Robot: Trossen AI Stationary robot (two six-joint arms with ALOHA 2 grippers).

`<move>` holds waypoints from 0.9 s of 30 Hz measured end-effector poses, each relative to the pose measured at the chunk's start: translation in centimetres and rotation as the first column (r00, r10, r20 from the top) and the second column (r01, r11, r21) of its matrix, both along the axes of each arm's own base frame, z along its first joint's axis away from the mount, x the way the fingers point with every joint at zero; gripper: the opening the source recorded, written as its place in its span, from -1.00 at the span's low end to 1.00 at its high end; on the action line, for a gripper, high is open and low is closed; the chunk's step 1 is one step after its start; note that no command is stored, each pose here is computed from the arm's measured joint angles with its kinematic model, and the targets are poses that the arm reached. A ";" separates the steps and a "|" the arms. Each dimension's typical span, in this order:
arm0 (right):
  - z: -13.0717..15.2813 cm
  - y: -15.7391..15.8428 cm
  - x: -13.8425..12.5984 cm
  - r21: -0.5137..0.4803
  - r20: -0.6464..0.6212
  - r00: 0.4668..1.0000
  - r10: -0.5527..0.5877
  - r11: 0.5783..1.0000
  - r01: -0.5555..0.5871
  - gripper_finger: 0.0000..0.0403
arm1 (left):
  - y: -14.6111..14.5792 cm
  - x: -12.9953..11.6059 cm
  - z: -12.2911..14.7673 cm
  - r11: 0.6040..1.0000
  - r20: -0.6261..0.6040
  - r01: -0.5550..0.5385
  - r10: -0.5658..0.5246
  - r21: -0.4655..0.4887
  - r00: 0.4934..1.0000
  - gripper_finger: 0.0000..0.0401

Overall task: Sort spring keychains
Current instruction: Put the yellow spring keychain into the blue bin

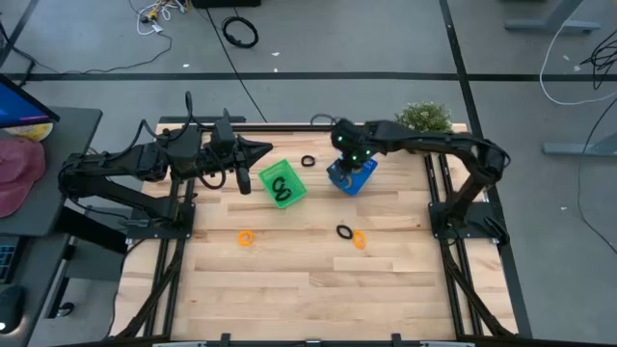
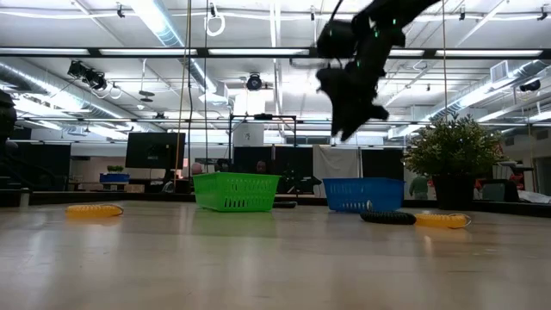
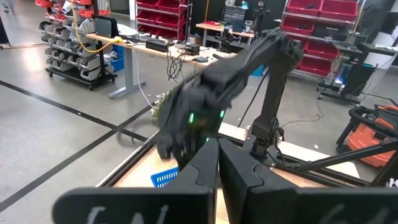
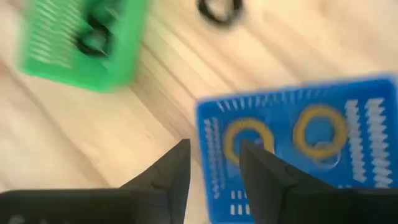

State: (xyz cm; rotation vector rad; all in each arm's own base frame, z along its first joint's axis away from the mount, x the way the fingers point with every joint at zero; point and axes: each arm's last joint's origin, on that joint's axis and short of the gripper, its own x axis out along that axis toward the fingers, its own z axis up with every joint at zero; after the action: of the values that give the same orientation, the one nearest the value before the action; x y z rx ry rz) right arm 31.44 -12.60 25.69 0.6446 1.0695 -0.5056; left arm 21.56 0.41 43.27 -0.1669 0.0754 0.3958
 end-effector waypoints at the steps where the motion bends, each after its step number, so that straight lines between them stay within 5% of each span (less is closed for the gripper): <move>1: 1.2 0.1 0.1 -0.016 0.030 1.000 0.010 1.000 -0.009 -0.35 | 0.0 0.0 0.0 1.000 0.000 0.000 0.000 0.001 1.000 -0.92; 11: 11.8 1.4 -0.9 -0.160 0.101 0.992 0.077 0.985 -0.060 -0.70 | 0.0 0.0 0.0 1.000 -0.001 0.000 0.000 0.001 1.000 -0.92; 14: 14.0 2.4 -1.2 -0.201 0.115 0.982 0.153 0.971 -0.128 -0.95 | 0.0 0.0 0.0 1.000 -0.001 -0.001 0.001 0.001 1.000 -0.92; 18: 15.8 3.7 -1.2 -0.259 0.139 0.963 0.230 0.947 -0.189 -0.98 | 0.0 0.0 0.0 1.000 -0.001 -0.003 0.003 0.001 1.000 -0.92; 21: 16.9 5.6 -0.9 -0.333 0.136 0.906 0.400 0.880 -0.338 -0.98 | 0.0 0.0 0.0 1.000 -0.001 -0.003 0.003 0.001 1.000 -0.92; 27: 18.6 11.8 -1.1 -0.394 0.162 0.677 0.718 0.676 -0.622 -0.99 | 0.0 0.0 0.0 1.000 0.000 -0.003 0.003 -0.002 1.000 -0.92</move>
State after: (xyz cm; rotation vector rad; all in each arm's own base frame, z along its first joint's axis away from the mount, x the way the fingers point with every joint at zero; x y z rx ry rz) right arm 30.39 -0.77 44.24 0.0000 0.8264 0.0983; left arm 21.56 0.42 43.27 -0.1686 0.0752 0.3989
